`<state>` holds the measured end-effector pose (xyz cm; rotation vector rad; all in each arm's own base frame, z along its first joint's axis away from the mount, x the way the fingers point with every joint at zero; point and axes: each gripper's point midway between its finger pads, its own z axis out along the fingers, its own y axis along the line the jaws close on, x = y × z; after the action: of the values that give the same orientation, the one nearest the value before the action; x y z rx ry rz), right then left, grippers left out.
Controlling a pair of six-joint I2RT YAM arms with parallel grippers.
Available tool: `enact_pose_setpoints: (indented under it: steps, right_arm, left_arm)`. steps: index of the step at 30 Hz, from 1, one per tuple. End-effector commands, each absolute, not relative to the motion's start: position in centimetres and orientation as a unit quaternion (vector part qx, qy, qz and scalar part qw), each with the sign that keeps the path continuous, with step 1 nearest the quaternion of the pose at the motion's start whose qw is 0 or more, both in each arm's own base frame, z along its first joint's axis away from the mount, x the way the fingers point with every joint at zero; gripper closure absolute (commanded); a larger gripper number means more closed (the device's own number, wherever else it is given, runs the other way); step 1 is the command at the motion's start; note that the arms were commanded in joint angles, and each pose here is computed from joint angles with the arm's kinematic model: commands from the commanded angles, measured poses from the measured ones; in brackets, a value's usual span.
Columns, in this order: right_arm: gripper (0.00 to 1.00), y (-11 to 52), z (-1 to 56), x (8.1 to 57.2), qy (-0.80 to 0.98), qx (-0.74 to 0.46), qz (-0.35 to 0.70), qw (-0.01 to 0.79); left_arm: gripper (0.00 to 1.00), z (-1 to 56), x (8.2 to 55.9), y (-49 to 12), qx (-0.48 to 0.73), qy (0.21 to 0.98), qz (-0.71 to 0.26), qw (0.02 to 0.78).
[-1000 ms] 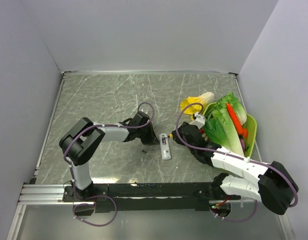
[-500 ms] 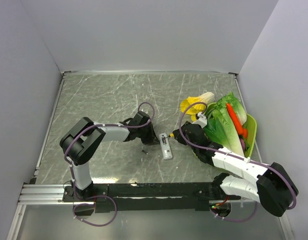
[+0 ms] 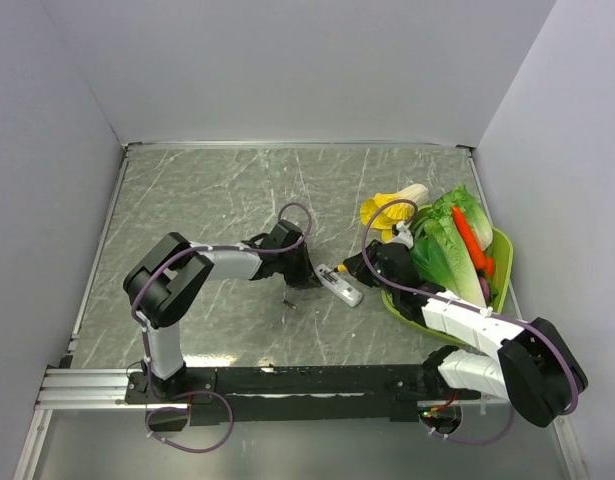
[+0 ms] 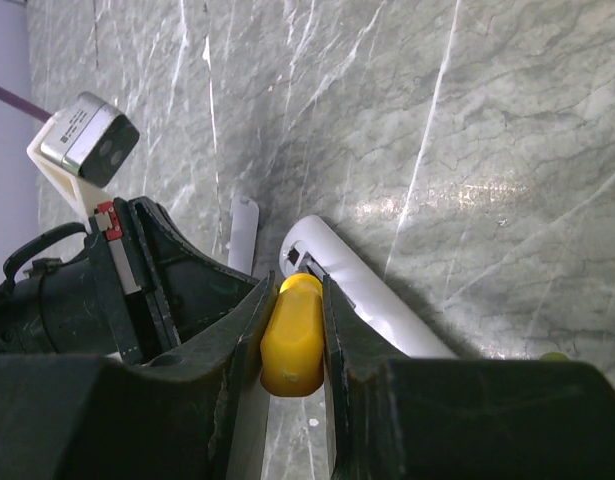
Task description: Unload the batteries from the remote control
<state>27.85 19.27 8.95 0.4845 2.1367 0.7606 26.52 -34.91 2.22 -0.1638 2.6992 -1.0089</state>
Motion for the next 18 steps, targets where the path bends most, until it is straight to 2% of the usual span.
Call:
enact_pose_setpoints:
  steps: [1, 18]
  right_arm:
    - [1.0, 19.4, 6.8, 25.5, 0.877, 0.159, 0.289, 0.349]
    - [1.0, 19.1, 8.6, 24.9, 0.871, 0.138, 0.299, 0.364]
  left_arm:
    - [0.99, 2.6, 27.7, -34.7, -0.051, 0.932, -0.324, 0.153]
    - [0.99, 2.0, 27.7, -34.9, -0.054, 0.933, -0.324, 0.145]
